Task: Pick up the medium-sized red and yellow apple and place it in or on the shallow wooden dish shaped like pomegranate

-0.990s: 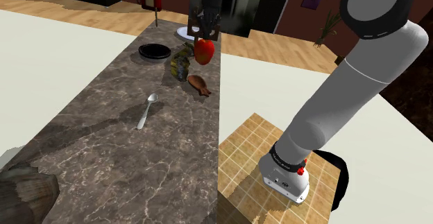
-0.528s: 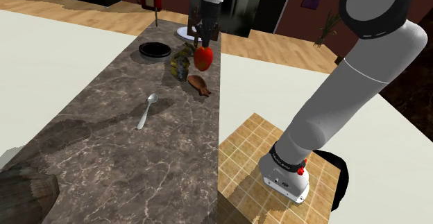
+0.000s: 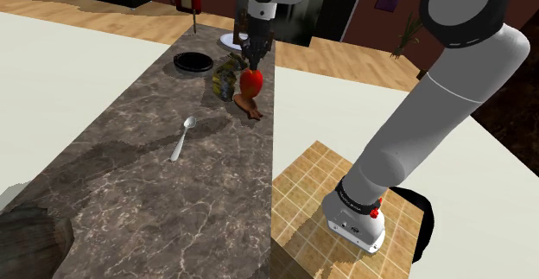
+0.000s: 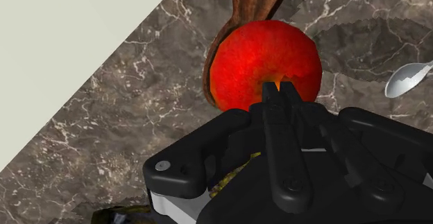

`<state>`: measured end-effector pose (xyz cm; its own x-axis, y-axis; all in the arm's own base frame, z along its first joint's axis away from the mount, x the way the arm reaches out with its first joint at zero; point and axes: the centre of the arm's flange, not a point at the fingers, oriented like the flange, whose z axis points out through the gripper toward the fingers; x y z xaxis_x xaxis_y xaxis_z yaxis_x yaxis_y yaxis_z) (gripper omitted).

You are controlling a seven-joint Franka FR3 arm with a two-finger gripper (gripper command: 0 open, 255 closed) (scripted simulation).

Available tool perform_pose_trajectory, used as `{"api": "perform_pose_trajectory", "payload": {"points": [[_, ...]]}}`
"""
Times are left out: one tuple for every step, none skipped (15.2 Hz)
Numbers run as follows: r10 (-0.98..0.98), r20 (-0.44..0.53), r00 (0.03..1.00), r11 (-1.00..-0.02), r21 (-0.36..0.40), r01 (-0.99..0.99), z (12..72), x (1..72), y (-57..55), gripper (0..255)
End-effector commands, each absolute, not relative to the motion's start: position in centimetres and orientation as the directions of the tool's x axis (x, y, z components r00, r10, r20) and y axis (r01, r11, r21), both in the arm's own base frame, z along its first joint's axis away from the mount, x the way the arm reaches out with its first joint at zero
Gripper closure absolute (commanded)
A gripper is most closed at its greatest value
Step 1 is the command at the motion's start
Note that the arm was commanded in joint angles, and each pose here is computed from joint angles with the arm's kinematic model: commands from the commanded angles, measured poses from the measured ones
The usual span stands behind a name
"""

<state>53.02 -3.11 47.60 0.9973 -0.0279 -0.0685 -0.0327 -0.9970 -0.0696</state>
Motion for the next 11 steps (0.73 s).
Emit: {"api": "perform_pose_trajectory", "payload": {"points": [[-0.028,-0.068,0.997,-0.997,-0.07,-0.033,46.5,53.0,-3.2,255],[-0.028,-0.068,0.997,-0.997,-0.07,-0.033,46.0,53.0,-3.2,255],[-0.028,-0.068,0.997,-0.997,-0.07,-0.033,45.5,53.0,-3.2,255],[-0.028,-0.068,0.997,-0.997,-0.07,-0.033,45.0,53.0,-3.2,255],[-0.028,-0.068,0.997,-0.997,-0.07,-0.033,44.4,53.0,-3.2,255],[-0.028,-0.068,0.997,-0.997,-0.07,-0.033,43.9,53.0,-3.2,255],[-0.028,-0.068,0.997,-0.997,-0.07,-0.033,43.4,53.0,-3.2,255],[-0.028,-0.068,0.997,-0.997,-0.07,-0.033,43.1,53.0,-3.2,255],[-0.028,-0.068,0.997,-0.997,-0.07,-0.033,43.1,53.0,-3.2,255],[-0.028,-0.068,0.997,-0.997,-0.07,-0.033,43.1,53.0,-3.2,255],[-0.028,-0.068,0.997,-0.997,-0.07,-0.033,43.1,53.0,-3.2,255]]}}
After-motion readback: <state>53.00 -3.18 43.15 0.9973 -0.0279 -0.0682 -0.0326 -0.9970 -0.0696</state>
